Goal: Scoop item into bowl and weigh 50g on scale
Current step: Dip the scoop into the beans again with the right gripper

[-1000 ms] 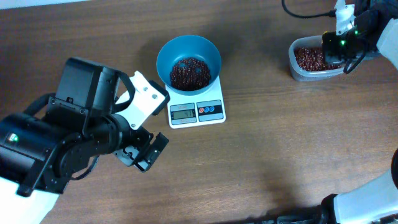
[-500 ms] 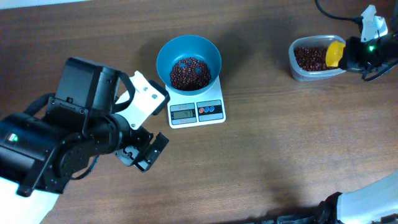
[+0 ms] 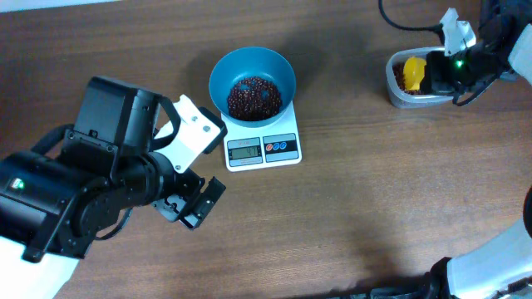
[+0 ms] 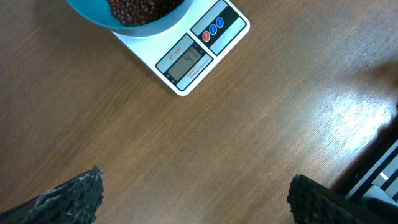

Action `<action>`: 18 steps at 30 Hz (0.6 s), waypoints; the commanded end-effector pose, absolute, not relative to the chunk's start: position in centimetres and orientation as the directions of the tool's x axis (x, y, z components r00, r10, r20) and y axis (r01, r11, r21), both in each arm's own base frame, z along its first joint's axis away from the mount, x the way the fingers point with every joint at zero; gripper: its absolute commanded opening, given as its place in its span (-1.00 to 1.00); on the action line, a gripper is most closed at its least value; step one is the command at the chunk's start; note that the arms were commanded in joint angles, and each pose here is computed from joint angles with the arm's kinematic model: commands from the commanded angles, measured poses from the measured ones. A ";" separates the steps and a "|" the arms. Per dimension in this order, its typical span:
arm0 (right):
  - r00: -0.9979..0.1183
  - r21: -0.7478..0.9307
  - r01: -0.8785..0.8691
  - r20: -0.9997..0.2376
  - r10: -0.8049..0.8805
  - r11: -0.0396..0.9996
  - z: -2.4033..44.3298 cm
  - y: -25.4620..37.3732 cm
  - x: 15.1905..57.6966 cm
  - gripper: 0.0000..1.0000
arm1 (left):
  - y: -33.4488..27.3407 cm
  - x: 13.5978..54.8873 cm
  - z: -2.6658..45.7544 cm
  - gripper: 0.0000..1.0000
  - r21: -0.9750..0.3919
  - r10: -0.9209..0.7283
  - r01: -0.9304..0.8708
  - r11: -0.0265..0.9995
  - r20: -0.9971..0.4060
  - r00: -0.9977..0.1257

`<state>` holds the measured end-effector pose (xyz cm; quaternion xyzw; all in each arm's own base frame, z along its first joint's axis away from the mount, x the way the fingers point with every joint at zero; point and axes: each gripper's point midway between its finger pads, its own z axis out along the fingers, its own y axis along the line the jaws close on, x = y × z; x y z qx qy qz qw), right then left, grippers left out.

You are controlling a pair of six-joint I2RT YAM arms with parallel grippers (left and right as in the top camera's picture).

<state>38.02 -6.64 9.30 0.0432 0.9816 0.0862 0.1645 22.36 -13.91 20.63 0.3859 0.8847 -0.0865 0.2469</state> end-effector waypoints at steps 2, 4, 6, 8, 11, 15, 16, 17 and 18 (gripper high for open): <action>-0.948 0.202 0.048 -0.300 0.108 0.978 8.7 -6.1 37.9 -0.92 | -14.1 22.5 21.2 0.97 0.032 0.629 0.723 0.690 -0.521 -0.577; -0.947 0.202 0.048 -0.302 0.108 0.978 8.8 -6.1 37.9 -0.92 | -14.1 22.5 21.2 0.97 0.032 0.629 0.723 0.690 -0.521 -0.577; -0.945 0.200 0.047 -0.309 0.108 0.979 9.0 -6.2 38.1 -0.92 | -14.1 22.5 21.2 0.97 0.032 0.629 0.723 0.690 -0.521 -0.577; -0.932 0.191 0.039 -0.347 0.105 0.981 10.4 -6.5 38.9 -0.92 | -14.1 22.5 21.2 0.97 0.032 0.629 0.723 0.690 -0.521 -0.577; -0.917 0.182 0.031 -0.385 0.101 0.983 11.9 -6.6 39.5 -0.92 | -14.1 22.5 21.2 0.97 0.032 0.629 0.723 0.690 -0.521 -0.577; -0.924 0.255 0.029 -0.362 0.123 0.966 12.0 -5.9 38.8 -0.92 | -14.1 22.5 21.2 0.97 0.032 0.629 0.723 0.690 -0.521 -0.577; -0.919 0.293 0.028 -0.368 0.140 0.956 12.3 -5.8 38.8 -0.92 | -14.1 22.5 21.2 0.97 0.032 0.629 0.723 0.690 -0.521 -0.577; -0.914 0.327 0.034 -0.372 0.161 0.944 12.5 -6.0 38.8 -0.92 | -14.1 22.5 21.2 0.98 0.032 0.629 0.723 0.690 -0.521 -0.577; -0.911 0.340 0.050 -0.371 0.183 0.939 12.6 -6.7 38.6 -0.92 | -14.1 22.5 21.2 0.97 0.032 0.629 0.723 0.690 -0.521 -0.577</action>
